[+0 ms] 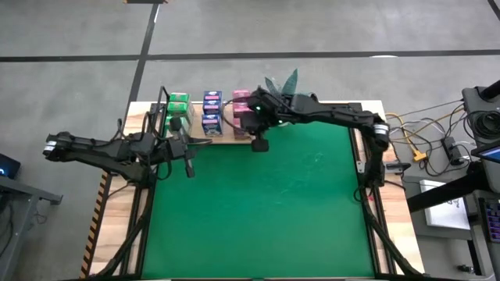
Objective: Stack cereal on shelf
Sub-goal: Return to Home Position
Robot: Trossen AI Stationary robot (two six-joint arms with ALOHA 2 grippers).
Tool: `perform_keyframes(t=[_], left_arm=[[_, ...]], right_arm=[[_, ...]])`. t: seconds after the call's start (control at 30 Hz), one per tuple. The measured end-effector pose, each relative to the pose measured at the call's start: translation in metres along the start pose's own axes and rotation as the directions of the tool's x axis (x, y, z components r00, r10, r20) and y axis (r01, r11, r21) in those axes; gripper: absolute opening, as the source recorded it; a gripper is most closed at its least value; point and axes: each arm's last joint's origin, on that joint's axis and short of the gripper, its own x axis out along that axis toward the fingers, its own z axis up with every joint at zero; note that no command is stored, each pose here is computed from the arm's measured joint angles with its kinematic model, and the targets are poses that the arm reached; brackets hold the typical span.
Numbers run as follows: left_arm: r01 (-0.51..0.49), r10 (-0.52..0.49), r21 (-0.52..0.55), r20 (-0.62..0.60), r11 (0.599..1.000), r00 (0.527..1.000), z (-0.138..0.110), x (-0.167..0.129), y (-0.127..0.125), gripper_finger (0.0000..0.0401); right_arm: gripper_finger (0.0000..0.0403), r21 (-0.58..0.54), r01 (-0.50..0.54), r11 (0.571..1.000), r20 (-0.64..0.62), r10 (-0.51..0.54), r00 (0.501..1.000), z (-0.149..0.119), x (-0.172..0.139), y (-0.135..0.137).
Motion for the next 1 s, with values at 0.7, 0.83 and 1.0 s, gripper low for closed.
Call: perform_keyframes(t=[0.7, 0.83, 1.0], left_arm=[[0.038, -0.044, -0.067, -0.099, 0.997, 0.994, -0.010, 0.002, -0.006, 0.0000], [0.044, -0.051, -0.063, -0.117, 0.997, 0.992, -0.012, 0.001, -0.006, 0.0000], [0.059, -0.067, -0.059, -0.136, 0.997, 0.988, -0.014, -0.010, -0.002, 0.0000]], right_arm=[[0.0011, 0.078, 0.050, 0.996, 0.251, -0.068, 0.966, -0.084, -0.002, 0.055], [0.0011, 0.076, 0.057, 0.995, 0.291, -0.077, 0.954, -0.100, 0.000, 0.062], [0.0011, 0.072, 0.074, 0.995, 0.337, -0.094, 0.937, -0.122, -0.005, 0.071]])
